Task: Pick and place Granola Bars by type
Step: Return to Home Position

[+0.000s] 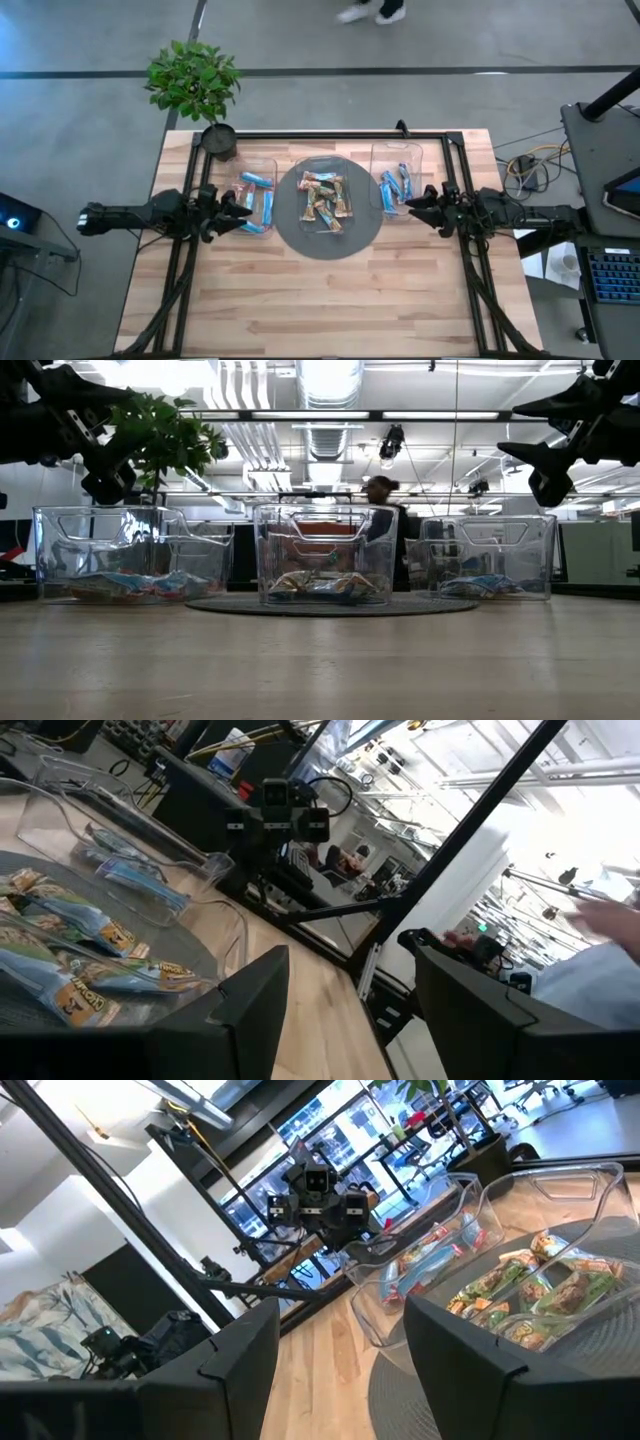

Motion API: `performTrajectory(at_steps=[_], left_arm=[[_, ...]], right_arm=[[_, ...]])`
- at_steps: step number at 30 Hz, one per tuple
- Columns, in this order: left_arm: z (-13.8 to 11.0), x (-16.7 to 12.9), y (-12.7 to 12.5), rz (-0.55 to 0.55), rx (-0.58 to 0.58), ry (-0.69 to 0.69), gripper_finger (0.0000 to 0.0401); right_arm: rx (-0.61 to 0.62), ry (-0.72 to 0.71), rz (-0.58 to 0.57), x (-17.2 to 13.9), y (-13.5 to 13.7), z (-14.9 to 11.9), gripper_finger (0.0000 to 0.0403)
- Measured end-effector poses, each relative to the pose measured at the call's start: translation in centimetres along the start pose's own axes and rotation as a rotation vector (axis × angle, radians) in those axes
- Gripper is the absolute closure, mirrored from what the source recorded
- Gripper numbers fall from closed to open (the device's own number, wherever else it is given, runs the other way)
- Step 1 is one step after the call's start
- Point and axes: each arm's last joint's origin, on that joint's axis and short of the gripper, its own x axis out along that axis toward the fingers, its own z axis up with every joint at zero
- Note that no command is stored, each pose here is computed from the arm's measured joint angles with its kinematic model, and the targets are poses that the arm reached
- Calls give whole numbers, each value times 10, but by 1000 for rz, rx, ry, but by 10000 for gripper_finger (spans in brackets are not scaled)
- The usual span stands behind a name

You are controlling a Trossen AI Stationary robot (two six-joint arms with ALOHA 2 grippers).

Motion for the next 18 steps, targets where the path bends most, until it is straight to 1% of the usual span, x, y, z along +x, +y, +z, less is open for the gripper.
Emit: performTrajectory(at_steps=[18], left_arm=[[0, 0, 0, -2, 0, -2, 201]], right_arm=[[1, 4, -3, 0, 0, 0, 197]])
